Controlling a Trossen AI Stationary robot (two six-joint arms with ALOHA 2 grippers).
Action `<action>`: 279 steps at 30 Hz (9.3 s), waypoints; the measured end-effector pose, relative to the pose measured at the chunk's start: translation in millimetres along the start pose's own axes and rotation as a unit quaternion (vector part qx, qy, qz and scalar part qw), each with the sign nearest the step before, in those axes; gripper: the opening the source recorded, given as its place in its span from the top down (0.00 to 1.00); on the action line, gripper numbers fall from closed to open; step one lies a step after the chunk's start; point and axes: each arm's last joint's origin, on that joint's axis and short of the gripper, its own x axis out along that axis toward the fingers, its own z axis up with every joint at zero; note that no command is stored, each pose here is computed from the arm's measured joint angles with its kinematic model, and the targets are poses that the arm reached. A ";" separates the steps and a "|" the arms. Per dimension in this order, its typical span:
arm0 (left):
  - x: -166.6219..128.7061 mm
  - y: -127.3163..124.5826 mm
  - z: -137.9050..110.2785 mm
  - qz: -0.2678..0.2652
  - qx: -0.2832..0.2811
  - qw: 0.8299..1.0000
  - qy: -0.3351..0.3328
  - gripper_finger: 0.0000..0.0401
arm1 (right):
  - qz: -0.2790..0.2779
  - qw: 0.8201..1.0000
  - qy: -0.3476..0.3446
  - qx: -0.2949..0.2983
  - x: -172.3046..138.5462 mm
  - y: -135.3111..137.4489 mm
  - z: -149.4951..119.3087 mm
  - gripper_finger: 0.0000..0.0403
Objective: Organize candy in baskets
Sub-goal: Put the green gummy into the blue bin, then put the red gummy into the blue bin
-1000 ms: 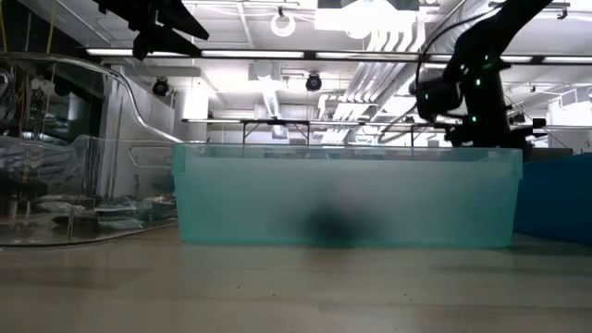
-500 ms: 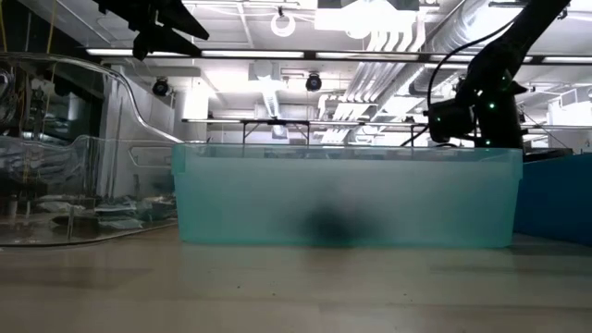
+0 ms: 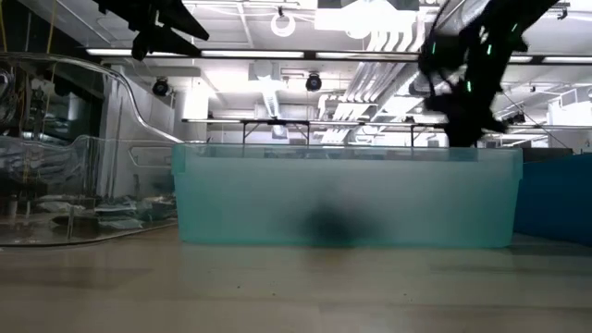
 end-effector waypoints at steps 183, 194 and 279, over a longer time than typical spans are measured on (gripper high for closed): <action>102.9 121.4 -128.5 0.340 -0.314 0.836 0.293 0.96 | 0.041 0.998 -0.050 -0.018 -87.3 84.8 -23.1 0.38; 104.9 39.1 -58.9 -0.023 -0.225 0.973 0.055 0.99 | 0.087 0.992 -0.087 -0.018 -89.5 93.5 -15.4 0.38; 48.8 -42.3 -1.1 0.090 0.176 0.974 0.106 0.41 | 0.248 0.955 -0.007 -0.165 -100.9 103.3 -25.2 0.99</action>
